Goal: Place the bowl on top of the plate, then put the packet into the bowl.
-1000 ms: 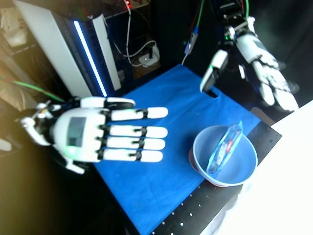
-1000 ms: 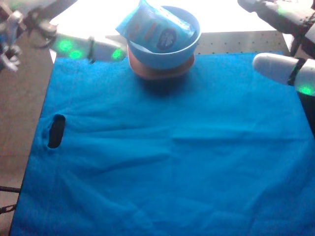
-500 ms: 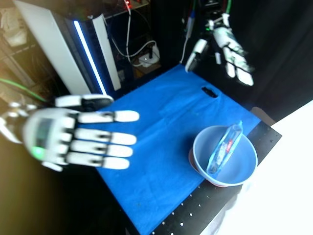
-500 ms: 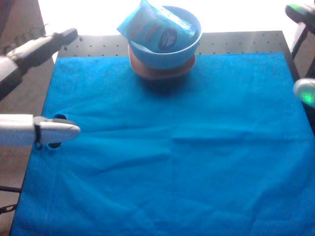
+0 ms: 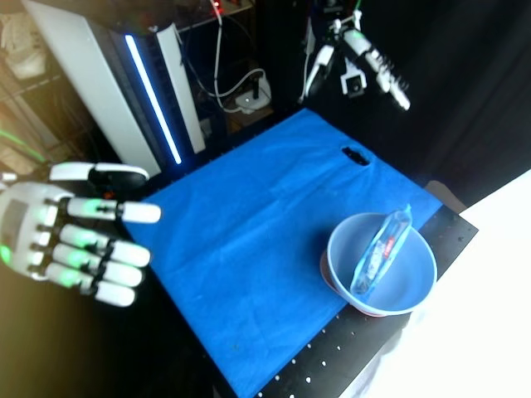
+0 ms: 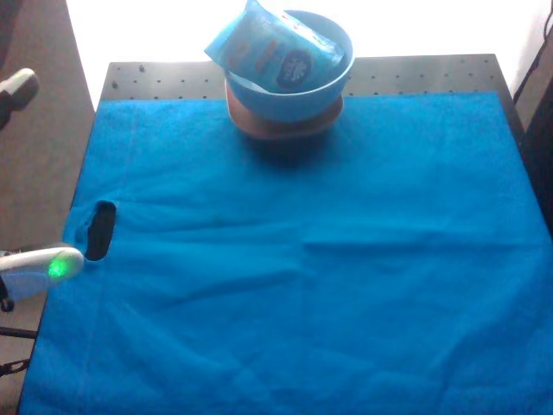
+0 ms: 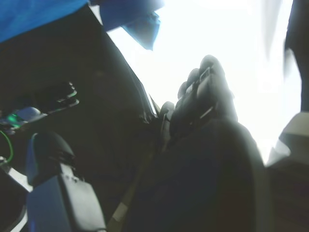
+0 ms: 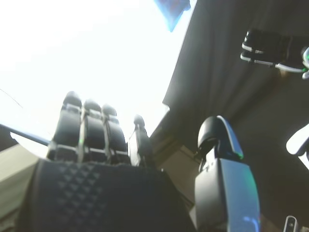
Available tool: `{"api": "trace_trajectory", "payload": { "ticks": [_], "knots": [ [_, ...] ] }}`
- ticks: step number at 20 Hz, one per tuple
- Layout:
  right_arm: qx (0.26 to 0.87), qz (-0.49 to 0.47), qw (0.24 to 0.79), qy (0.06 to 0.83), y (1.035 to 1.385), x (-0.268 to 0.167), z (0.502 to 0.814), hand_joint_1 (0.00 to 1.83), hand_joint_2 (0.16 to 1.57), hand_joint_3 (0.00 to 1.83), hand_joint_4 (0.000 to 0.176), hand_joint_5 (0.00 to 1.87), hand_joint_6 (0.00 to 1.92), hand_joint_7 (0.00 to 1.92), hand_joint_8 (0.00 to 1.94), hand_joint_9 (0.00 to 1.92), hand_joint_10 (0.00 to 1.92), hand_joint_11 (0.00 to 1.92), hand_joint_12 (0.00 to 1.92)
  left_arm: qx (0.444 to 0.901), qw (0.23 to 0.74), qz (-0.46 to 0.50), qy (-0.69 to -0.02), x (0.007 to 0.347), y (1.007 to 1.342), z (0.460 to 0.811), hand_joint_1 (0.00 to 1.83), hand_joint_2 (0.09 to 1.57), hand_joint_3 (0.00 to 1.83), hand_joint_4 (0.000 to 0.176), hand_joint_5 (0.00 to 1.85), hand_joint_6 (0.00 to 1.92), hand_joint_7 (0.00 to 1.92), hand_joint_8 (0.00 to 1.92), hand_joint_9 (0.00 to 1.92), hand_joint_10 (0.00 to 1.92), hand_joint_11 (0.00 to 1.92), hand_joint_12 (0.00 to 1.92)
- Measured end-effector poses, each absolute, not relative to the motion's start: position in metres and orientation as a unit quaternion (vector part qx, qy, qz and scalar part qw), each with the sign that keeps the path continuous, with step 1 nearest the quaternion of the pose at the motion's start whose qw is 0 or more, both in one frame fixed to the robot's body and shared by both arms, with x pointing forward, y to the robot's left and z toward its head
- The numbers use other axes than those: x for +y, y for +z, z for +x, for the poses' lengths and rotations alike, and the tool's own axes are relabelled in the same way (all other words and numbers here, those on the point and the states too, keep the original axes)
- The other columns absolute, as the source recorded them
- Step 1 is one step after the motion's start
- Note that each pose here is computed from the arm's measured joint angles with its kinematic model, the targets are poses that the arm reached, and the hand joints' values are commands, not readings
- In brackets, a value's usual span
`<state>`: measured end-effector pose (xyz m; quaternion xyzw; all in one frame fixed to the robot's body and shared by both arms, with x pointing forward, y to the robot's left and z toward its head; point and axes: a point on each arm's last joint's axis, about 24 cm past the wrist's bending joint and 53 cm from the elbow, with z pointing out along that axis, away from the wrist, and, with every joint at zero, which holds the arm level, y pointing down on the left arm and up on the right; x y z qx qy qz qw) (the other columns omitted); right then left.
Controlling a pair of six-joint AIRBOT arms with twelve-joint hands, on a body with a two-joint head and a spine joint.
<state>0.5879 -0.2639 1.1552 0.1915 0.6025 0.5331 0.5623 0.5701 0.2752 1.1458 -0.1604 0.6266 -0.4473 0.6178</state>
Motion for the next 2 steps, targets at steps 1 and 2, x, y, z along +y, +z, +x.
{"api": "trace_trajectory", "payload": {
  "ticks": [1,2],
  "knots": [
    [0.599,0.195,0.565,0.532,1.1554,-0.2664,0.5879,0.4,1.11,0.0,0.176,0.0,0.0,0.0,0.0,0.0,0.0,0.0,0.0,0.624,0.619,-0.161,-0.448,0.2756,1.1472,0.5699,0.64,0.84,0.01,0.123,0.0,0.0,0.0,0.0,0.0,0.0,0.0,0.0],
    [0.597,0.196,0.567,0.532,1.1566,-0.2673,0.588,0.38,1.11,0.0,0.176,0.0,0.0,0.0,0.0,0.0,0.0,0.0,0.0,0.624,0.619,-0.16,-0.449,0.2751,1.1473,0.5696,0.64,0.84,0.01,0.117,0.0,0.0,0.0,0.0,0.0,0.0,0.0,0.0]
  ]
}}
